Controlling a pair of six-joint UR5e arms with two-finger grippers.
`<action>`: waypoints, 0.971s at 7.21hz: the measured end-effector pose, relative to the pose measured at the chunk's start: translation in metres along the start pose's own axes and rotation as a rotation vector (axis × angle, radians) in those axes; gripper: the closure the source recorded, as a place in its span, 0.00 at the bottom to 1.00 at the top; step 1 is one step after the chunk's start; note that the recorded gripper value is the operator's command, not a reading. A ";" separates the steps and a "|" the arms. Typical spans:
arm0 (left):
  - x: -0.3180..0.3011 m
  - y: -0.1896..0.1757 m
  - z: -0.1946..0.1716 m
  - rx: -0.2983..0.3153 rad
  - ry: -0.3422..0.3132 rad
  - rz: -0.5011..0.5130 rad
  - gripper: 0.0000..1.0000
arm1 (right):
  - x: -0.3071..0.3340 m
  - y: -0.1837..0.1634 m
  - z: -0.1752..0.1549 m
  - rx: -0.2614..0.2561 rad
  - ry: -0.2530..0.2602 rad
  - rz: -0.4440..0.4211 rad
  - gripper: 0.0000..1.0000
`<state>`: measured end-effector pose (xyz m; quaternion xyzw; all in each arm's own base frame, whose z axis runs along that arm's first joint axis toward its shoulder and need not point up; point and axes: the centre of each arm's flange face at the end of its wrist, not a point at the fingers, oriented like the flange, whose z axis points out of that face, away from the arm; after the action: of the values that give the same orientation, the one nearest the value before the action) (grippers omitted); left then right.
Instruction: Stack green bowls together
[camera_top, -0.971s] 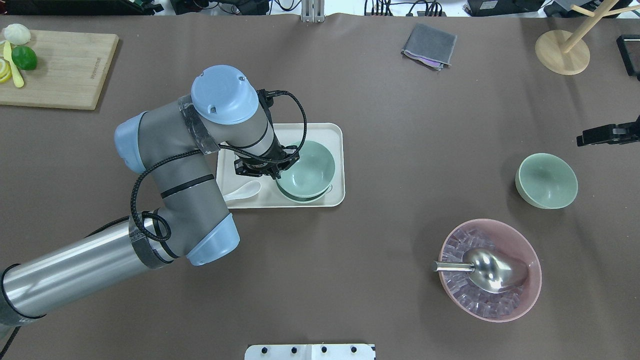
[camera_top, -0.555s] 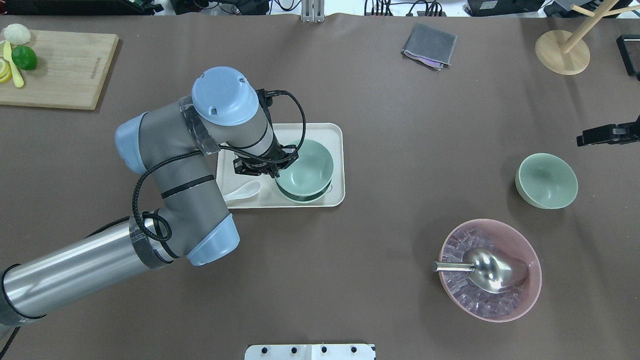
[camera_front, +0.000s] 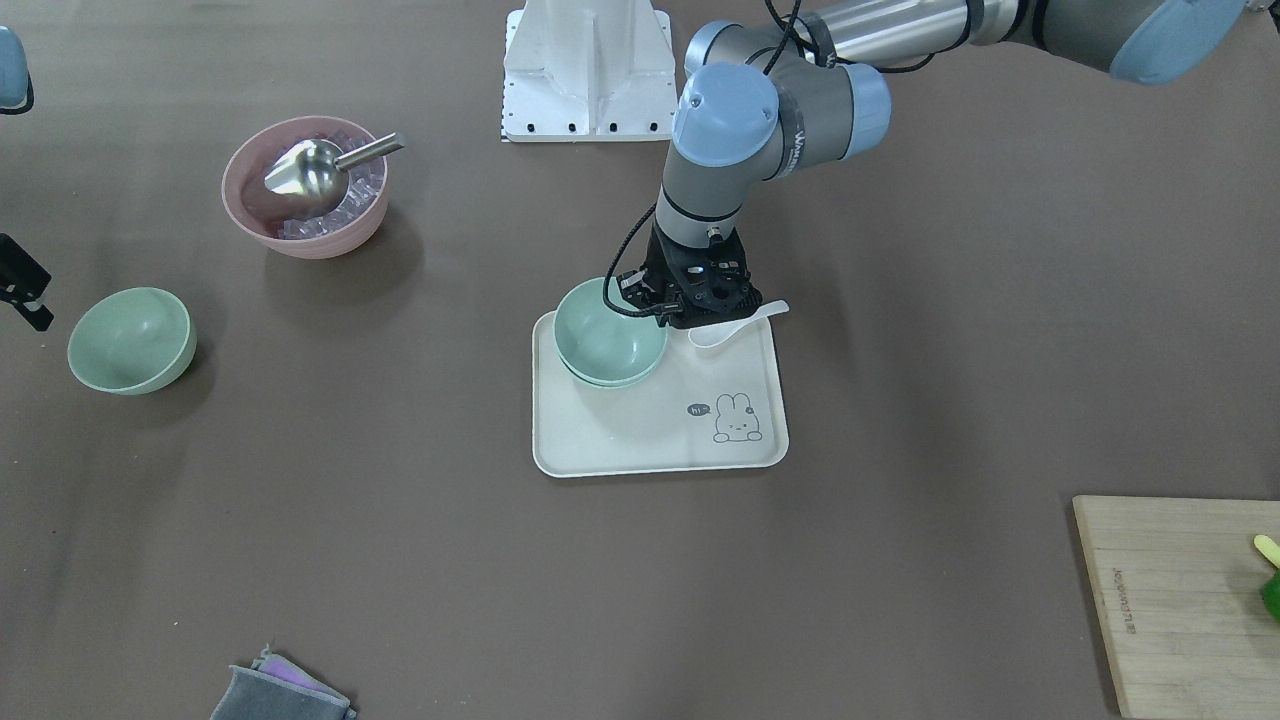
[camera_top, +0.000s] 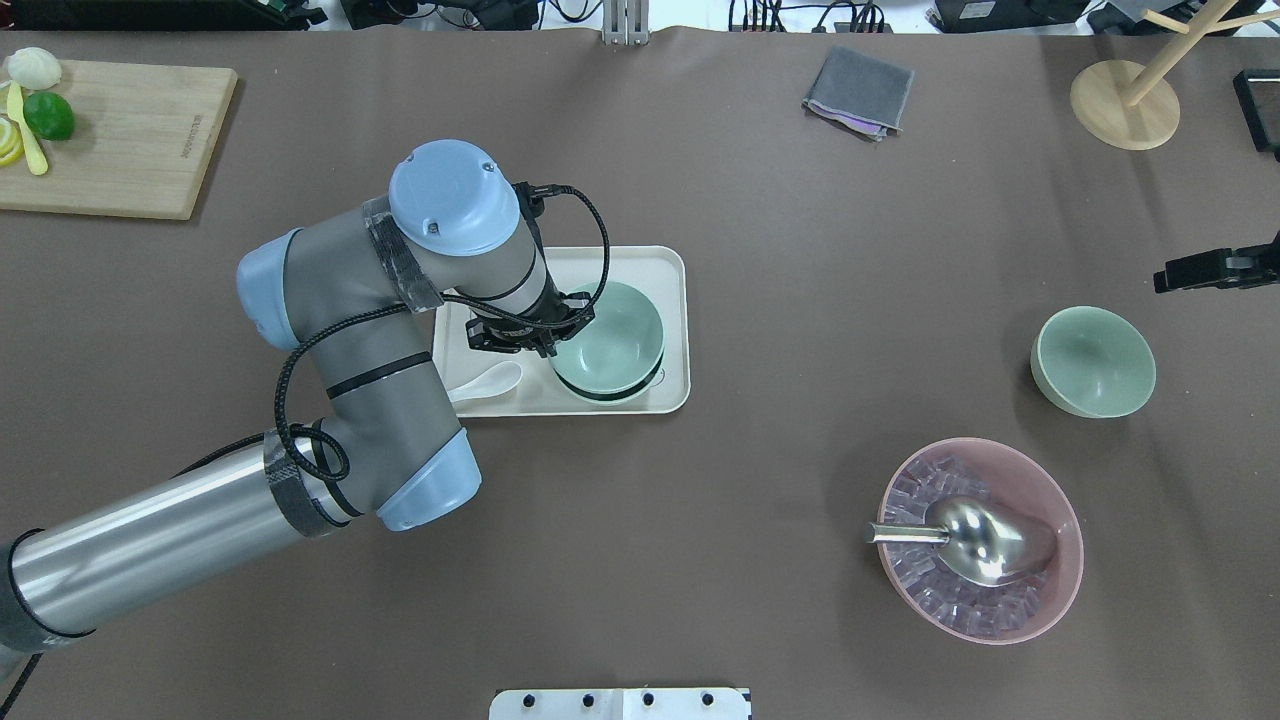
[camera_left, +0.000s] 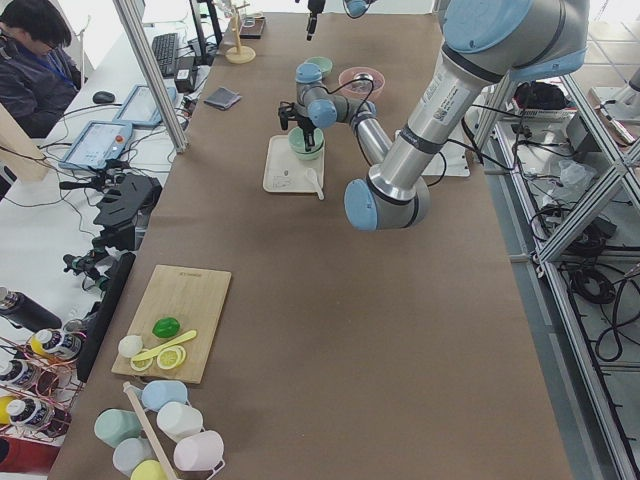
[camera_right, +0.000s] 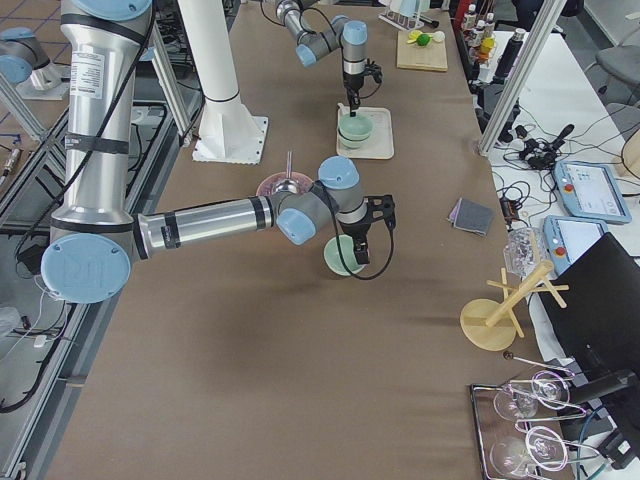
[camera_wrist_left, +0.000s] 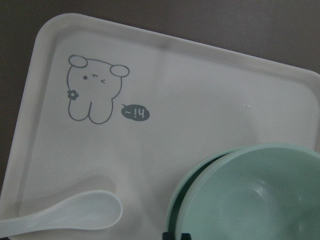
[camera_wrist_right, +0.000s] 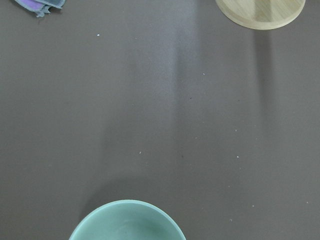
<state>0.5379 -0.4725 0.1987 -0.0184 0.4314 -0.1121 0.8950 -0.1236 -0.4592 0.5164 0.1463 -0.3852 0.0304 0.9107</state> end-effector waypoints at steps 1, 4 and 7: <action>0.000 0.002 0.001 -0.002 0.000 0.002 1.00 | 0.000 0.000 0.000 0.000 0.000 0.000 0.00; 0.002 0.007 0.004 -0.008 -0.001 0.006 1.00 | 0.000 0.000 0.000 0.000 -0.001 0.000 0.00; 0.002 0.008 0.005 -0.010 -0.002 0.006 1.00 | 0.000 0.000 0.000 0.000 0.000 0.000 0.00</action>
<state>0.5441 -0.4659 0.1991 -0.0215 0.4312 -0.1072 0.8956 -0.1235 -0.4592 0.5164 0.1463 -0.3852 0.0304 0.9106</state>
